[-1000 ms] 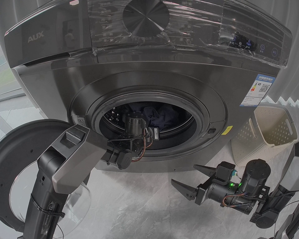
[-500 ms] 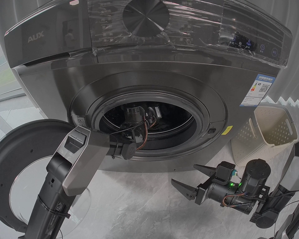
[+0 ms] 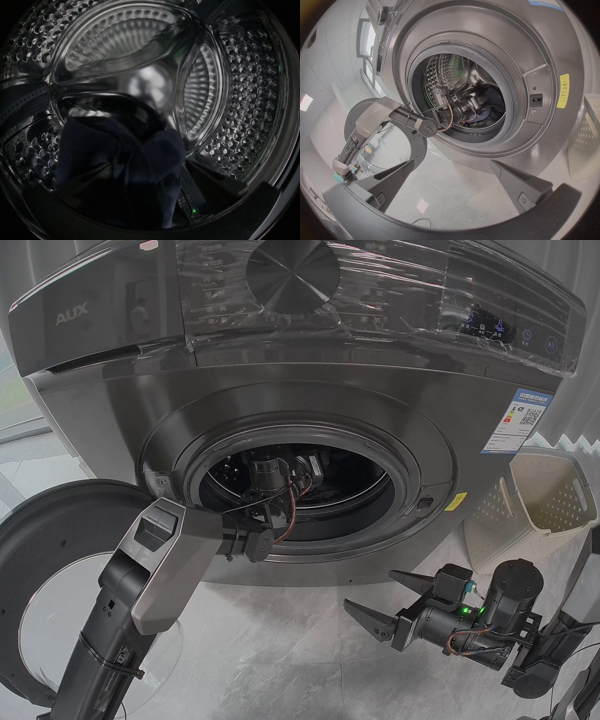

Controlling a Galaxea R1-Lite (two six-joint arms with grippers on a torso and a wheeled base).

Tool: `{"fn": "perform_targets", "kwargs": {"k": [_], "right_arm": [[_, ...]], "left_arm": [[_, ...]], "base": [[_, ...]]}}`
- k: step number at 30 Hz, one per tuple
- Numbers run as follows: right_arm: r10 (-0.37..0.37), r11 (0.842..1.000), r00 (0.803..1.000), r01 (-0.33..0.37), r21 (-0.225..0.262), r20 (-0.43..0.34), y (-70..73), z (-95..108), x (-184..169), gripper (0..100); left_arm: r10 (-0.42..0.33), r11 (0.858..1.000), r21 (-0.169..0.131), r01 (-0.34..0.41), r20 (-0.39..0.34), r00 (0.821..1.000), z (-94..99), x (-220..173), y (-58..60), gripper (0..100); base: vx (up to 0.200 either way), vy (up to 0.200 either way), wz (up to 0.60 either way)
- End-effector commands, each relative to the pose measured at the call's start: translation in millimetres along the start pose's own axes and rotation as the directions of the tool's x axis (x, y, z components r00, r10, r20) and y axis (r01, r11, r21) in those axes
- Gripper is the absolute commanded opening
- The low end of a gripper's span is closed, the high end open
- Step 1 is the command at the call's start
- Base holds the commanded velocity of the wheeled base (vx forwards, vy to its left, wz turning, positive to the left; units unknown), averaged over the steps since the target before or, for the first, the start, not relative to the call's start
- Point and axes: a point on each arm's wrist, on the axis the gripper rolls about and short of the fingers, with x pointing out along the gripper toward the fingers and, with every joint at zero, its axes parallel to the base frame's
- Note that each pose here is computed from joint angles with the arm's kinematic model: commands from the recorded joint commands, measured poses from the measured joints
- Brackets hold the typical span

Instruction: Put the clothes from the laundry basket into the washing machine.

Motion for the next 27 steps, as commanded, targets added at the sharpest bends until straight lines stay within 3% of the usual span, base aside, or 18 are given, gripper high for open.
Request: {"fn": "perform_targets", "kwargs": {"k": [1, 4, 9, 14, 20, 24, 27], "right_arm": [[-0.001, 1.000, 1.000, 0.001, 0.000, 0.001, -0.3, 0.1, 0.0, 100], [-0.002, 1.000, 1.000, 0.002, 0.000, 0.004, -0.5, 0.9, -0.3, 100], [-0.005, 1.000, 1.000, 0.005, 0.001, 0.005, -1.3, 1.2, -0.8, 100], [0.001, 1.000, 1.000, -0.001, -0.002, 0.002, 0.2, 0.8, -2.0, 100], [-0.006, 1.000, 1.000, 0.006, 0.000, 0.000, -1.0, 0.6, -3.6, 100], [-0.003, 1.000, 1.000, 0.003, 0.000, -0.008, 0.2, -0.9, -5.9, 100], [0.000, 1.000, 1.000, 0.000, 0.000, 0.020, 1.5, 7.3, -19.0, 100]], "left_arm": [[-0.003, 1.000, 0.002, 0.003, -0.012, 1.000, 6.5, -4.0, -4.3, 100], [0.000, 1.000, 0.011, 0.001, -0.043, 0.999, 5.6, -10.3, -5.3, 100], [-0.015, 0.999, 0.027, 0.019, -0.121, 0.993, 11.4, -35.4, -18.9, 100], [-0.041, 0.997, 0.055, 0.057, -0.251, 0.967, 20.3, -88.0, -30.2, 100], [-0.110, 0.988, 0.071, 0.135, -0.278, 0.954, 32.1, -146.2, -45.8, 100], [-0.175, 0.976, 0.085, 0.201, -0.251, 0.952, 43.3, -178.9, -51.8, 100], [-0.283, 0.947, 0.069, 0.314, -0.289, 0.915, 49.5, -231.2, -52.0, 100]], "base": [[0.000, 0.000, 0.00], [0.000, 0.000, 0.00], [0.000, 0.000, 0.00], [0.000, 0.000, 0.00], [0.000, 0.000, 0.00], [0.000, 0.000, 0.00], [0.000, 0.000, 0.00]]}}
